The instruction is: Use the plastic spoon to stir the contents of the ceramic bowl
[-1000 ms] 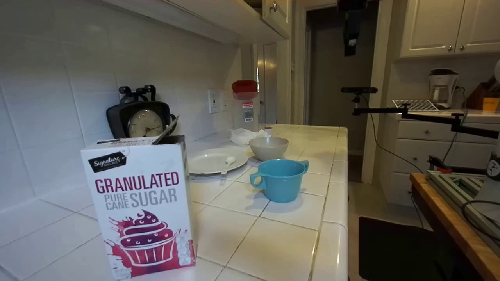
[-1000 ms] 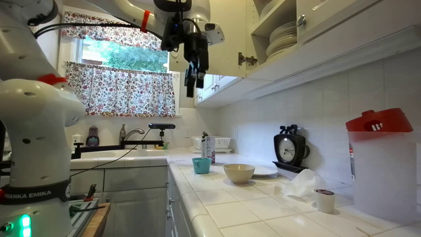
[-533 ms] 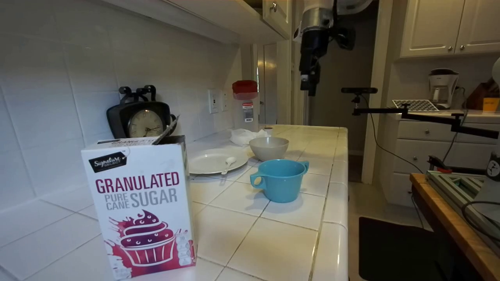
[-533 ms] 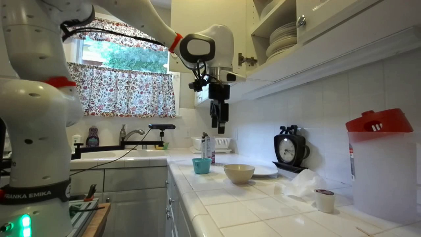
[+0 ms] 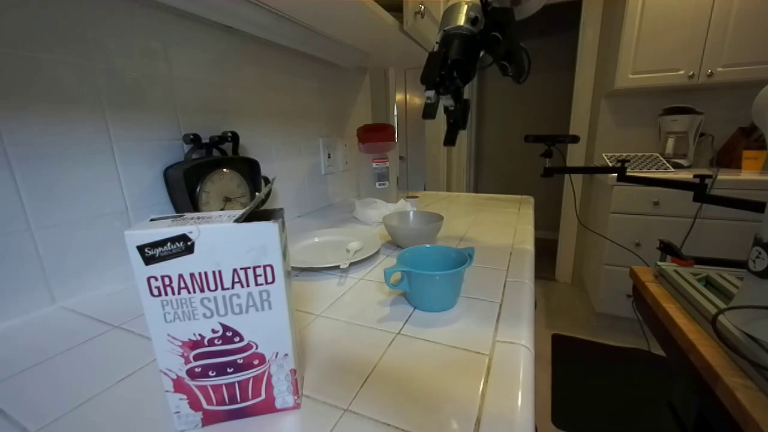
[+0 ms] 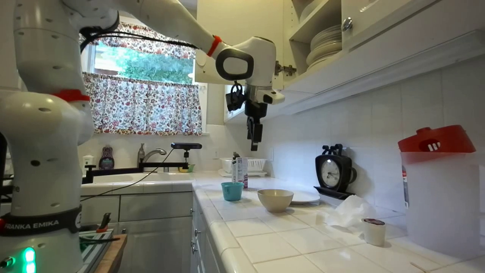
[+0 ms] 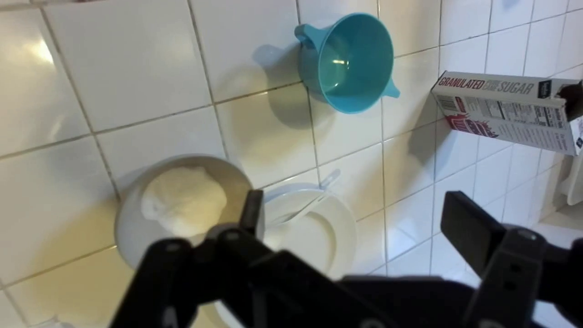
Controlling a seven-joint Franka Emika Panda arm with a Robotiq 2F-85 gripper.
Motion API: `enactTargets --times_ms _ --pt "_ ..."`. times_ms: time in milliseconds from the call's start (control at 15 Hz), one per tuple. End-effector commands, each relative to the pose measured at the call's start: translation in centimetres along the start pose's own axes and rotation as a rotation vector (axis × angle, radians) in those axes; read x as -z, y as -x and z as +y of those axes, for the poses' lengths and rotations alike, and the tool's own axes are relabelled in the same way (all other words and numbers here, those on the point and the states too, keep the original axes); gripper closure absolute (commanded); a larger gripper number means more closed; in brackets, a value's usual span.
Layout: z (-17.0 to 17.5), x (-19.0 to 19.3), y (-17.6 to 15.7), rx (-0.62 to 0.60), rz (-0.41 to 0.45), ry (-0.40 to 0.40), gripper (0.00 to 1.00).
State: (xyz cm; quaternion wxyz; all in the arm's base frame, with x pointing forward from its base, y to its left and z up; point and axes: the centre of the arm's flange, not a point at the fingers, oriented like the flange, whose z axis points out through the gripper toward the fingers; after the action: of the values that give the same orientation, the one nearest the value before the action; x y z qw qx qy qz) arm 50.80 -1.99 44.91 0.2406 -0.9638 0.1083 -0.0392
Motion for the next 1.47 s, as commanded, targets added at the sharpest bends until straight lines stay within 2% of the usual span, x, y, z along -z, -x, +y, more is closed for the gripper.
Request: enactTargets --times_ms 0,267,533,800,1133,1400 --pt "1.0 0.0 -0.5 -0.044 0.036 0.004 0.00" --pt "2.6 -3.4 -1.1 -0.195 0.133 -0.078 0.00" --pt "1.9 -7.2 -1.6 -0.336 0.146 -0.230 0.00" --pt "0.8 -9.9 -1.6 -0.420 0.136 -0.307 0.00" --pt "0.2 -14.5 -1.2 -0.485 0.071 -0.364 0.00" --pt "1.0 -16.9 -1.6 -0.504 0.090 -0.350 0.00"
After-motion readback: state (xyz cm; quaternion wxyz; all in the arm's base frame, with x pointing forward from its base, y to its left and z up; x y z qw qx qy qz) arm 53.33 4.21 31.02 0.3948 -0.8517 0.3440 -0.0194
